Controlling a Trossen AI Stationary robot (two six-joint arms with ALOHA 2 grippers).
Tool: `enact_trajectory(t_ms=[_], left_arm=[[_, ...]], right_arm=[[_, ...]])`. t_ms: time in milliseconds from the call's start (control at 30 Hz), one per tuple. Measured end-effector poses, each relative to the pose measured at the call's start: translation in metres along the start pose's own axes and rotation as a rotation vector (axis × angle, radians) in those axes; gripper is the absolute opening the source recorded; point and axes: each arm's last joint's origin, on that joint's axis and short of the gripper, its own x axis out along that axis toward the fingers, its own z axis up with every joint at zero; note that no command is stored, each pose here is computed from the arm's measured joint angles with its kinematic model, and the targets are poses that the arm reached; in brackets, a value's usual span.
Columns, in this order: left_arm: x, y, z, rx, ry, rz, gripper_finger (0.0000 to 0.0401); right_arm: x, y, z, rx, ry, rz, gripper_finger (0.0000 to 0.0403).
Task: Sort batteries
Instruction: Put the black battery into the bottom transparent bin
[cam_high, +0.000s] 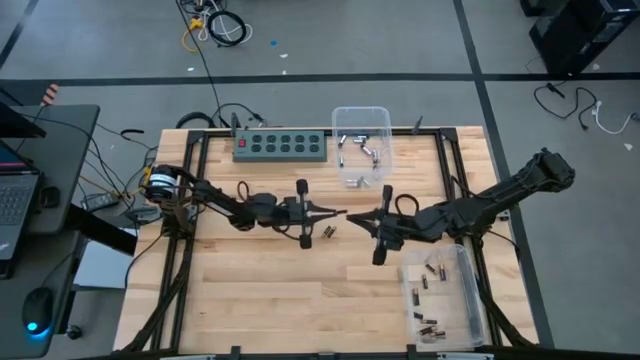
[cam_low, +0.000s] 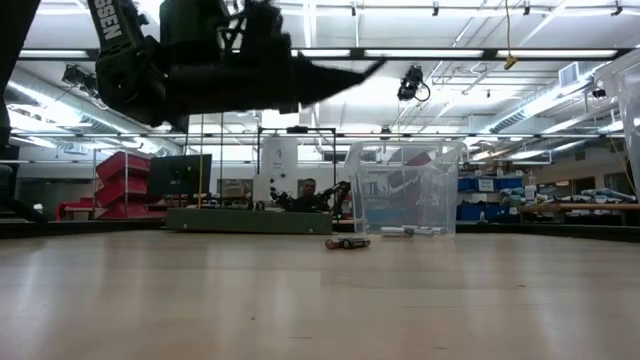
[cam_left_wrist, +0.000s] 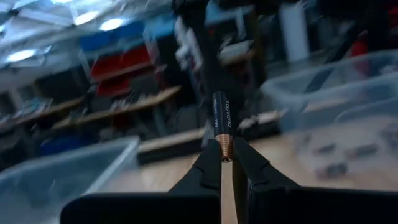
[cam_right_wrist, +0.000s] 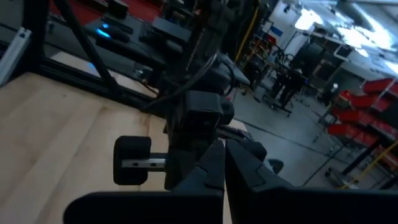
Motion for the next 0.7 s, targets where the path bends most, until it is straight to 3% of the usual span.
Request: enact_trajectory(t_ms=[233,700], left_arm=[[-0.001,-0.001,0.013,0.008,-0.165,-0.123,0.0002],[-0.002,0.000,0.018,0.006,-0.222,-0.132,0.0002]], right_arm=[[-0.007,0.009,0.008,-0.069,-0.053,0.029,0.0001],[-0.010,0.011,0.012,-0.084,-0.093,0.031,0.0006]])
